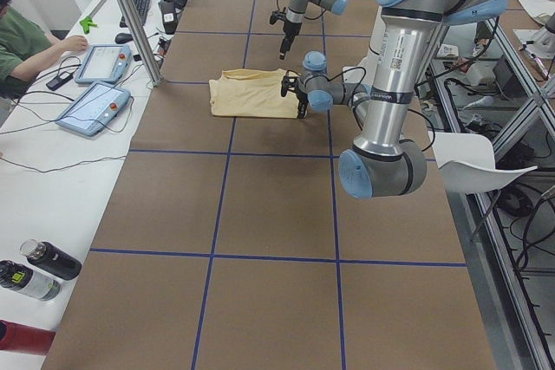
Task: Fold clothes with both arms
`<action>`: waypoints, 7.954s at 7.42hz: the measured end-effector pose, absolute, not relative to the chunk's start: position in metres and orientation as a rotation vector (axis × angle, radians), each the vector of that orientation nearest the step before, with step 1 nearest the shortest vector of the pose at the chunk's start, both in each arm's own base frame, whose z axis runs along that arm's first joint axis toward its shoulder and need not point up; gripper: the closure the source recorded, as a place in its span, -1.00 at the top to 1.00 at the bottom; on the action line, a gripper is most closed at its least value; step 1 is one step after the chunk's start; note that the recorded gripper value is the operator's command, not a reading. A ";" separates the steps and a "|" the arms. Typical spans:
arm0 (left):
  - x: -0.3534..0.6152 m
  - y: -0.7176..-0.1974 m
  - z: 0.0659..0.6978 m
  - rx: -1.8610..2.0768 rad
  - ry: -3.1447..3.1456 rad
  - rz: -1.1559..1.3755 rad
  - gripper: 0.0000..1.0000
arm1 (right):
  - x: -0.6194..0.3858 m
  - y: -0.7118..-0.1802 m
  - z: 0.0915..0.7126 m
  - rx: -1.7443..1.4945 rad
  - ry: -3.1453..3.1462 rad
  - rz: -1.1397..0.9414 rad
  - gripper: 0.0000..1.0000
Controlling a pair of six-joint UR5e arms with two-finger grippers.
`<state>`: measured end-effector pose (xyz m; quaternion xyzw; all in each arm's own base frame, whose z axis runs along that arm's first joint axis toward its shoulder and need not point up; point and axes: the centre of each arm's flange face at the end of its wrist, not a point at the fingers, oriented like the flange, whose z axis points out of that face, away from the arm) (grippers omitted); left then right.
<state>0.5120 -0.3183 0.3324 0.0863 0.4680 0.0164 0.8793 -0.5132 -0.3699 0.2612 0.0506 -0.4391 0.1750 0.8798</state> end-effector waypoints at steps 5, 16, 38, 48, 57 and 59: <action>0.510 -0.315 0.331 0.158 0.983 0.046 0.11 | -0.514 -0.370 0.261 0.105 -0.914 0.364 1.00; 0.514 -0.312 0.334 0.140 0.978 0.049 -1.00 | -0.514 -0.369 0.261 0.103 -0.916 0.362 1.00; 0.510 -0.308 0.324 0.144 0.999 0.053 -1.00 | -0.603 -0.319 0.255 -0.071 -0.826 0.697 -0.06; 0.509 -0.308 0.322 0.146 1.003 0.054 -1.00 | -0.607 -0.316 0.247 -0.076 -0.841 0.713 -1.00; 0.423 -0.246 0.199 0.017 1.173 0.120 -1.00 | -0.477 -0.247 0.177 -0.136 -0.951 0.665 -1.00; 0.429 -0.258 0.203 0.001 1.129 0.104 -1.00 | -0.485 -0.262 0.185 -0.110 -0.916 0.682 -1.00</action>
